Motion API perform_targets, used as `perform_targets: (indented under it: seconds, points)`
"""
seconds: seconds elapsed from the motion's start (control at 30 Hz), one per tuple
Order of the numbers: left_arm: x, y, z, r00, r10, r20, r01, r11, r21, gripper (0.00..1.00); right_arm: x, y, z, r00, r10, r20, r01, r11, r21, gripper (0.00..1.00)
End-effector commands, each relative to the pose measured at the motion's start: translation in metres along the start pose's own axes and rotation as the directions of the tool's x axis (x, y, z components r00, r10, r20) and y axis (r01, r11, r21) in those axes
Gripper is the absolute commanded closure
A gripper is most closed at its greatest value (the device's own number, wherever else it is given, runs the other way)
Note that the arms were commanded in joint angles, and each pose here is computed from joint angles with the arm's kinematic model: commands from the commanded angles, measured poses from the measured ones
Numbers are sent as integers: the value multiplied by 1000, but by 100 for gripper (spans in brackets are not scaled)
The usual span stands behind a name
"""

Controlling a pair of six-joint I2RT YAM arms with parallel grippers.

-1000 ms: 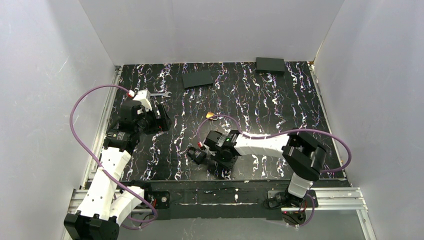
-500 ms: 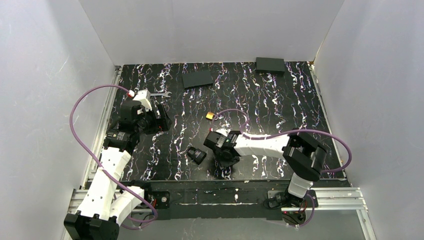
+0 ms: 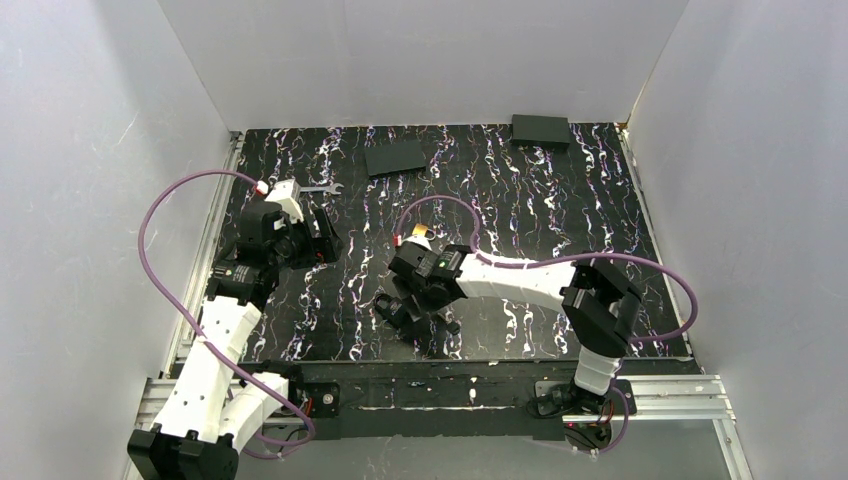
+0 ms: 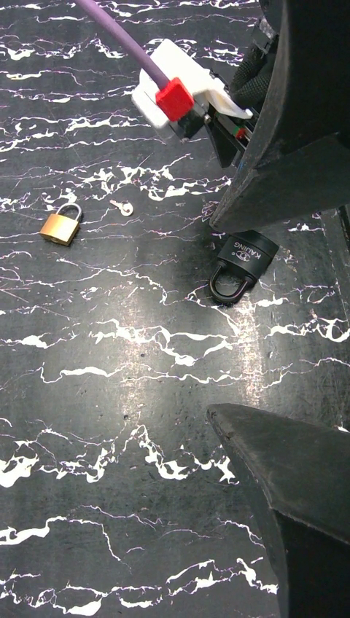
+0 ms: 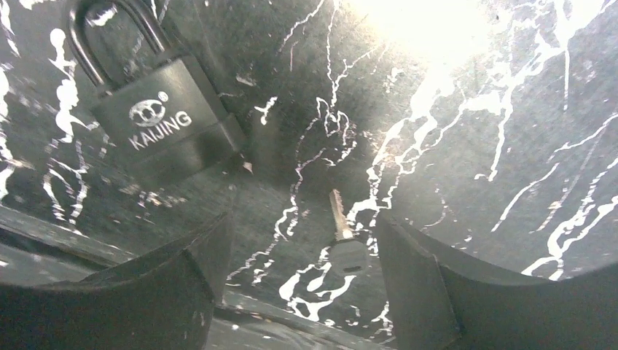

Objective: Unlock with the key

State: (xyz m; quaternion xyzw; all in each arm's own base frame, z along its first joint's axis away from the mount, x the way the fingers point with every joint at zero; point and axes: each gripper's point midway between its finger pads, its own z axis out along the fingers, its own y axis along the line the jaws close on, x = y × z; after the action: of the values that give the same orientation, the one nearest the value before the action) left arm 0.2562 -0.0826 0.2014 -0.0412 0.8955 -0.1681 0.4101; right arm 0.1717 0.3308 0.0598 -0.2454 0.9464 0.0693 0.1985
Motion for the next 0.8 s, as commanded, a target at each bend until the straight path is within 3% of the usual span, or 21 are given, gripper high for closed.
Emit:
perform_targets:
  seconds: [0.0,0.3,0.43,0.77]
  points:
    - [2,1,-3,1000,20,12,-20,1000,0,15,12,-25,-8,976,-204,-74,209,976,66,23]
    - [3,1,-2,1000,20,6,-20,1000,2,15,39,-23,4,975,-196,-101,195,981,-17,33]
    - [3,2,-3,1000,21,8,-21,1000,-4,15,49,-25,13,976,-176,-126,176,984,-9,43]
    - [3,2,-2,1000,21,8,-21,1000,-7,15,68,-29,9,979,-131,-155,128,991,-25,46]
